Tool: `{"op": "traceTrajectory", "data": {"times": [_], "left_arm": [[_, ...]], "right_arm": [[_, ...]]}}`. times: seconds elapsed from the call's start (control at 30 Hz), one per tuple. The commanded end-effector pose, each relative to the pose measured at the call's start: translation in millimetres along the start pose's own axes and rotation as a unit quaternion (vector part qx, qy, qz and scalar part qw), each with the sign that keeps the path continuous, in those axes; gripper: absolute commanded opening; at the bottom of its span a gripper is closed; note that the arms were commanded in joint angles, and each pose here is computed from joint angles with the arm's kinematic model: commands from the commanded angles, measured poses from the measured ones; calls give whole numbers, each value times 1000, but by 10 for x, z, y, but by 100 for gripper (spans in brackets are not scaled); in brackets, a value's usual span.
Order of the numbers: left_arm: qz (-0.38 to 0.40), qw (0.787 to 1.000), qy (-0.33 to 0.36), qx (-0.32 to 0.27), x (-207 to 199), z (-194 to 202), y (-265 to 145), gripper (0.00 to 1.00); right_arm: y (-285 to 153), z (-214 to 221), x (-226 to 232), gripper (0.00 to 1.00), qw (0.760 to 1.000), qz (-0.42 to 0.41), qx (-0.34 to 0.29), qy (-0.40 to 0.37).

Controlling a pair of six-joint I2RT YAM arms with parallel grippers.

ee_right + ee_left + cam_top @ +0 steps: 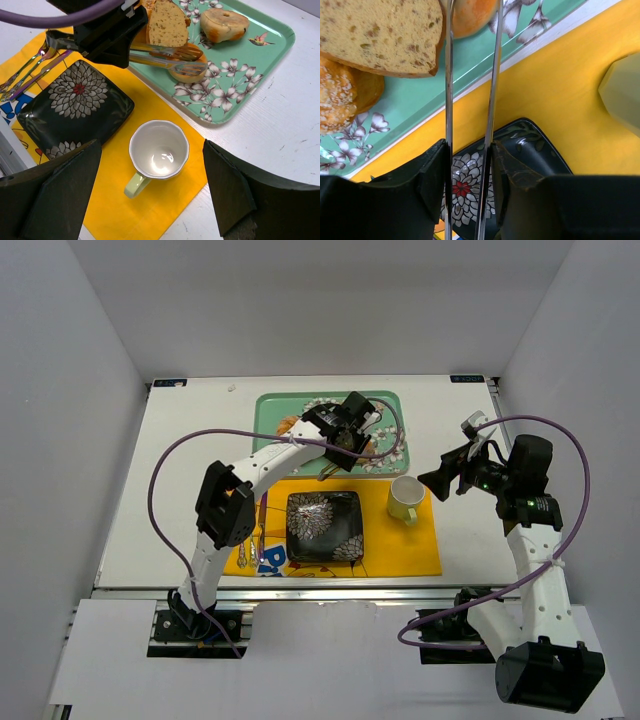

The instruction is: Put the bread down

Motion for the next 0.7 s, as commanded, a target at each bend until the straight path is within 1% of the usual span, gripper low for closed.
{"op": "traceTrajectory", "data": {"times": [0.0,0.1,0.13,0.17,0.2,0.23,0.27,0.4,0.5,0.67], "left_arm": [[-6,1000,5,-16,4,-96,-84,45],[-7,1000,7,-14,0,-80,-83,39],[-7,1000,7,-14,0,-80,-83,32],[-7,1000,7,-14,0,-82,-86,29],[-6,1000,7,-17,0,-103,-108,23],[-6,1000,7,-18,0,-104,-109,23],[-5,1000,6,-22,-1,-134,-127,15],[-2,999,-4,-47,-3,-278,-237,0],[5,997,-16,-78,-8,-452,-353,0],[13,988,-58,-140,99,-720,-622,0]], "right_arm": [[-38,-189,25,87,999,-2,-24,-21],[-36,-191,24,87,999,-2,-25,-20],[-35,-188,23,87,999,-2,-25,-20],[-37,-203,25,87,999,-2,-27,-22],[-39,-206,25,87,999,-2,-27,-23],[-39,-206,25,87,999,-2,-27,-23],[-41,-212,25,87,999,-1,-28,-23],[-45,-218,30,87,999,-1,-28,-22],[-50,-229,25,87,999,0,-30,-24],[-59,-237,28,87,999,2,-30,-24]]}}
Point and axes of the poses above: each gripper's point midway between its finger pads, its own y axis out along the fingers, its own x axis along the line the jaws close on, z = x × y, the point moved 1 cm from there along -y, back along the fingers, and after that the axes turned 4 degrees about y, right-handed, at the moved point
